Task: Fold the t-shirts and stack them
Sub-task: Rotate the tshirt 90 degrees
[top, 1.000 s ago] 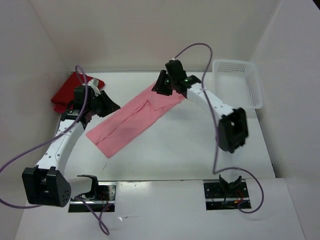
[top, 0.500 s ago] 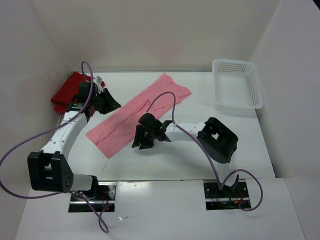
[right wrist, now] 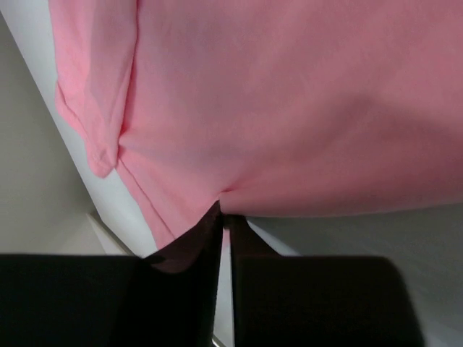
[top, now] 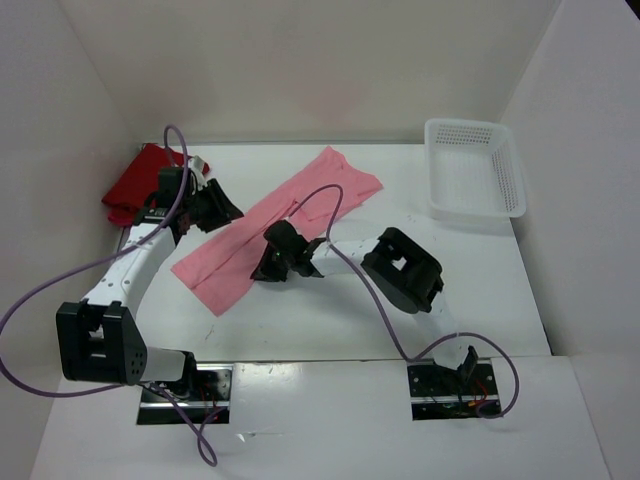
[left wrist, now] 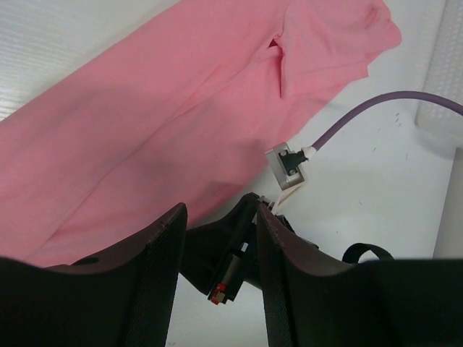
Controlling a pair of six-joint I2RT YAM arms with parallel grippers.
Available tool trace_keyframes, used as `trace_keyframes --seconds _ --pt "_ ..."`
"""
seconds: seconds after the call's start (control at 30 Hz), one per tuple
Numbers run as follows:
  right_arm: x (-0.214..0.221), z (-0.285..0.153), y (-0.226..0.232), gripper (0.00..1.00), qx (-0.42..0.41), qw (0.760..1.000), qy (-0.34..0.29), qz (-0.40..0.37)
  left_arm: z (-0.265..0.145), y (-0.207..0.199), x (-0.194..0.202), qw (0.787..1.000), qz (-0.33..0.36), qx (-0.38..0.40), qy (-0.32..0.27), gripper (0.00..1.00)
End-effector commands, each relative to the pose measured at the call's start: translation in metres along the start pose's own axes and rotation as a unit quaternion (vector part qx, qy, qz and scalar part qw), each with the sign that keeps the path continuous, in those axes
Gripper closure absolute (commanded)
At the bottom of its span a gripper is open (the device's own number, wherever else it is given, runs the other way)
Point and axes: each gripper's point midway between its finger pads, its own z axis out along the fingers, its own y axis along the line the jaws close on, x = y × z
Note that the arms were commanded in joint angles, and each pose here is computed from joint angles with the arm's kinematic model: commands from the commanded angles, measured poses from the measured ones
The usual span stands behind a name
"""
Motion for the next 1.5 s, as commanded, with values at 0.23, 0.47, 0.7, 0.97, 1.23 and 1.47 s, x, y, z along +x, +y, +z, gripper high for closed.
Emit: trace_keyframes --seconds 0.23,0.47,0.7,0.97,1.23,1.47 --pt "0.011 -0.050 -0.045 0.99 0.055 0.998 -0.017 -0.024 0.029 0.010 -0.009 1.000 0.019 -0.007 0.003 0.49" --pt "0.049 -0.127 -0.121 0.98 0.124 0.992 0.031 -0.025 0.086 -0.002 -0.019 0.999 0.042 -0.011 0.018 0.48" --pt "0.048 -0.174 -0.151 0.78 0.141 0.990 0.019 -0.001 0.168 -0.028 -0.020 0.996 0.082 0.012 0.044 0.40" --pt "0.024 -0.204 -0.136 0.65 0.106 0.994 -0.015 -0.004 0.252 -0.045 -0.003 0.991 0.080 0.037 0.097 0.39" --pt "0.019 -0.226 -0.122 0.64 0.060 0.997 -0.041 0.010 0.297 -0.062 -0.008 0.991 0.090 0.025 0.092 0.64" --pt "0.014 -0.230 -0.131 0.62 0.058 0.997 -0.049 0.023 0.307 -0.093 -0.033 0.995 0.044 0.072 0.050 1.00"
